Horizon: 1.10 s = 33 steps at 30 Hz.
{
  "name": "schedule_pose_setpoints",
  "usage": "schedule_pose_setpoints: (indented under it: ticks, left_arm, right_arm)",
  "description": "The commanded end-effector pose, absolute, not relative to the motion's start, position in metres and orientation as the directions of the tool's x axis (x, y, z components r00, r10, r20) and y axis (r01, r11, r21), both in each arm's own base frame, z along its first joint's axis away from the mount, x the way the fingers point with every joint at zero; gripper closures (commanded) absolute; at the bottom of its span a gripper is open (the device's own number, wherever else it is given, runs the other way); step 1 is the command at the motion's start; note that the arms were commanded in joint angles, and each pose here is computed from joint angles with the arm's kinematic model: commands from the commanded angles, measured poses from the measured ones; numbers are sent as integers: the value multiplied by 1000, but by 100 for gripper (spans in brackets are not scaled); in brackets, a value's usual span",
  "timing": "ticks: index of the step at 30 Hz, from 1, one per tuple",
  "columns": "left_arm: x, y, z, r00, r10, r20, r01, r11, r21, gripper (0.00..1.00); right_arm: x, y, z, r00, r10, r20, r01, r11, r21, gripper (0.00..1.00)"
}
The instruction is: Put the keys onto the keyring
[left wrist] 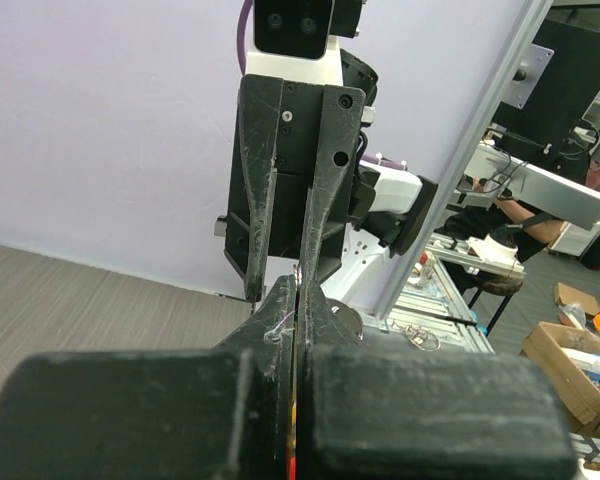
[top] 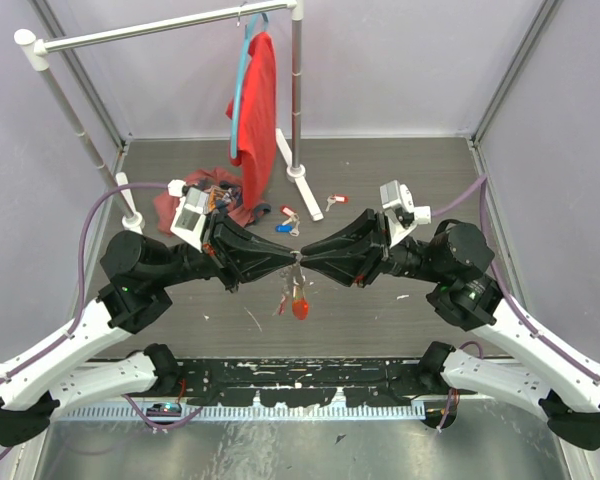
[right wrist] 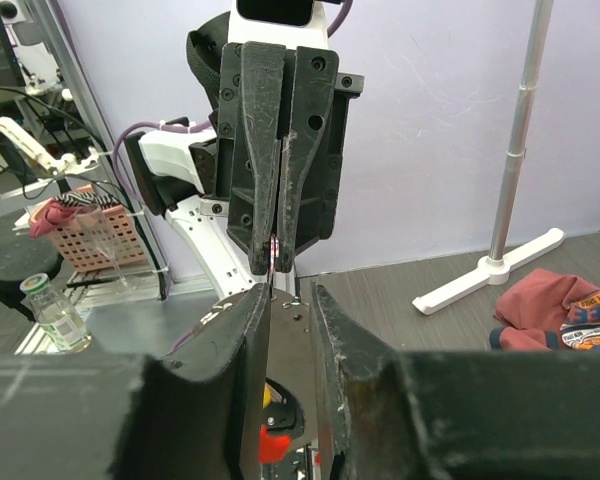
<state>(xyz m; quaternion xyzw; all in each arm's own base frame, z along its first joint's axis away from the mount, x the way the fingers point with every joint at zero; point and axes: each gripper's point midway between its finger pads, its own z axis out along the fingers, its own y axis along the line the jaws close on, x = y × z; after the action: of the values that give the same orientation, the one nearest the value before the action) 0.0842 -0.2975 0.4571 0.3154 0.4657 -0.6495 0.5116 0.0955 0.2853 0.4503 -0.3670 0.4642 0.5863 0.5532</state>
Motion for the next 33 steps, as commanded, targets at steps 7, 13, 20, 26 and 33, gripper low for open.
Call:
schedule_pose_setpoints:
  ticks: [7, 13, 20, 26, 33]
  left_arm:
    - [78, -295, 468, -259, -404, -877, 965, -74, -251, 100]
    - [79, -296, 466, -262, -399, -879, 964, -73, -254, 100]
    - [80, -298, 464, -266, -394, -880, 963, -72, -259, 100]
    - [83, -300, 458, -272, -385, -882, 961, -62, -269, 100]
    - [87, -303, 449, -270, -361, -893, 961, -40, -274, 99]
  right_arm:
    - [87, 286, 469, -97, 361, -928, -995, -9, 101, 76]
    - [86, 288, 469, -103, 357, -929, -995, -22, 102, 80]
    - [84, 288, 472, -106, 362, -926, -994, -35, 101, 93]
    - [83, 284, 476, -105, 368, -924, -994, -28, 102, 99]
    - [91, 280, 474, -114, 326, -938, -990, 39, 134, 99]
